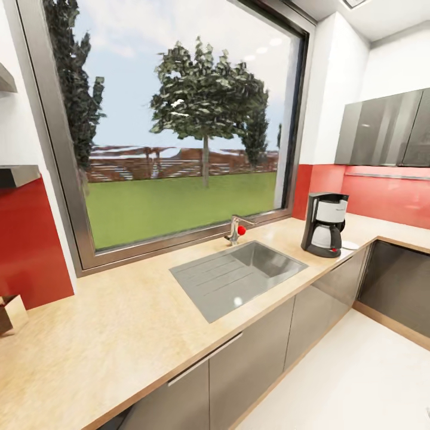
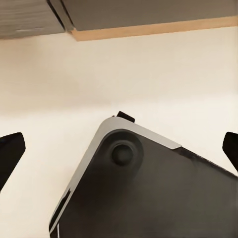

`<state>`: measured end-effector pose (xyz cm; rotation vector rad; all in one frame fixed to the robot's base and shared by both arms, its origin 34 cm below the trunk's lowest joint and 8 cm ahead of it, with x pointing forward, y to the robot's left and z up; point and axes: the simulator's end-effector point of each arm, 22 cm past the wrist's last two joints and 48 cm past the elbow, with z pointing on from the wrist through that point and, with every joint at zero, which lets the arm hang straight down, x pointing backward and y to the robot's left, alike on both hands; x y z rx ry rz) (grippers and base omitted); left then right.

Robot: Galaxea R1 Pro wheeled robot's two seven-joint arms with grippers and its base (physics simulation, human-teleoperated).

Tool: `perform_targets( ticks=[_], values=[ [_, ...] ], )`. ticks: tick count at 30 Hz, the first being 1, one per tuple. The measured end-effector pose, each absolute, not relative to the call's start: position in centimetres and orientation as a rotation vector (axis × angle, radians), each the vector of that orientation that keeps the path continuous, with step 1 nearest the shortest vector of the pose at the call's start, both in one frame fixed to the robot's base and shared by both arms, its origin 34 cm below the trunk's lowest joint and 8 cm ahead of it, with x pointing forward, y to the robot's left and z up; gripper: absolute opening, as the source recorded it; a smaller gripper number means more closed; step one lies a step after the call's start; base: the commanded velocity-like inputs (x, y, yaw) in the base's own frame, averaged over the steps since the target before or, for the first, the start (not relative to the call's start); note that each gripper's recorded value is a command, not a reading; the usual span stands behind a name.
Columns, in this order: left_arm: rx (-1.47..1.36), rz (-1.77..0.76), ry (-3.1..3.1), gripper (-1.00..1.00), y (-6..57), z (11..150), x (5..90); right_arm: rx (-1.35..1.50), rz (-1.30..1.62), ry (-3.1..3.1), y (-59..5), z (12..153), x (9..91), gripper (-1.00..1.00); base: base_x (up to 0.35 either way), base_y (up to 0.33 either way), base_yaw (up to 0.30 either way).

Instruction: Set up a coffee station on the kitchen countertop: keep the coffee maker on the countertop, move the bottle of coffee from the kitchen shelf to the counter next to the coffee maker, place a paper coffee filter on top of the coffee maker, put the saucer next to the coffee maker with the coffee cup on the saucer, and place the electric kettle next to the coffee maker.

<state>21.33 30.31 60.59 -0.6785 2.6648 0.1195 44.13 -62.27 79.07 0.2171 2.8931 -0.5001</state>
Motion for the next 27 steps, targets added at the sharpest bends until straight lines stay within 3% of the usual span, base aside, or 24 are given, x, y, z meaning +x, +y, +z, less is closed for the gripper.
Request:
perform_targets(
  ticks=[14, 27],
  values=[
    [-0.676, 0.122, 2.665, 1.00, 30.5, 60.6, 21.3, -0.047, -0.328, 2.934, -57.5, 70.3, 32.7, -1.00, 0.000, 0.000, 0.000],
    [-0.677, 0.121, 2.662, 1.00, 30.7, 60.6, 21.6, -0.228, -0.074, 2.915, -44.1, 63.5, 26.4, -1.00, 0.000, 0.000, 0.000]
  ],
)
